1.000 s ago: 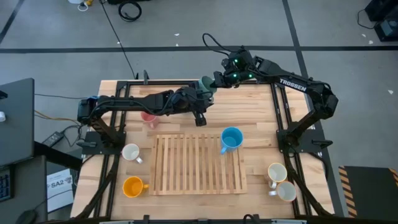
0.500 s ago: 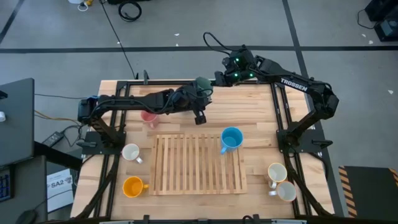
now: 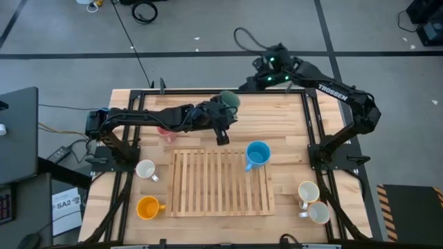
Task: Place coffee mugs
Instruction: Put the green mug on the shelf
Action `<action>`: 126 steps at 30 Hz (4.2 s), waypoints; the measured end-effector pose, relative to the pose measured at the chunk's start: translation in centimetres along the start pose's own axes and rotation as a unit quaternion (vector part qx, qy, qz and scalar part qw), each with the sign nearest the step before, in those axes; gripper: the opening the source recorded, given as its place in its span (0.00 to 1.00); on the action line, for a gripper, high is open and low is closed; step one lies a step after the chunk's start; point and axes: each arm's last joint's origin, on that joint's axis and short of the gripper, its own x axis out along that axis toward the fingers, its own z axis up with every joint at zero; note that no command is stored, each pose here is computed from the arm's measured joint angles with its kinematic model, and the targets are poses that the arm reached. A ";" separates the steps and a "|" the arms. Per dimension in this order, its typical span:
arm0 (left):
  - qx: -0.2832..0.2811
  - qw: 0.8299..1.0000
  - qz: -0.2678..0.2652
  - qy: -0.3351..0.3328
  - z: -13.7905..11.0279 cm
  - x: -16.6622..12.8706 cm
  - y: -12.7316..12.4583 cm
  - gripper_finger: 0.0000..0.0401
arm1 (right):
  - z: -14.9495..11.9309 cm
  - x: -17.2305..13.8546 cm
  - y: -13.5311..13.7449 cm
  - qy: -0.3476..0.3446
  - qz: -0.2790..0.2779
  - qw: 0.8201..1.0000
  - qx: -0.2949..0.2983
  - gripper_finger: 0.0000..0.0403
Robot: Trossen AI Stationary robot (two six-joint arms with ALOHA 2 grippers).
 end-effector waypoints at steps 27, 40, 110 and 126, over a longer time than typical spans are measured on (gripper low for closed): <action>0.055 0.960 -0.209 -0.178 3.9 -12.6 -7.1 0.07 | -0.5 -5.7 -0.2 -0.019 -0.030 0.993 -0.108 0.22; 0.116 0.845 -0.313 -0.418 -4.0 -13.9 -7.8 0.07 | -1.0 -5.1 0.7 -0.007 -0.018 0.993 -0.119 0.22; 0.039 0.854 -0.390 -0.343 -10.1 -2.1 -8.2 0.41 | -3.5 -2.8 5.2 0.026 0.057 0.983 -0.172 0.22; -0.016 0.860 -0.398 -0.318 -10.2 -1.8 -7.4 0.46 | -3.5 -2.8 5.2 0.026 0.058 0.983 -0.172 0.22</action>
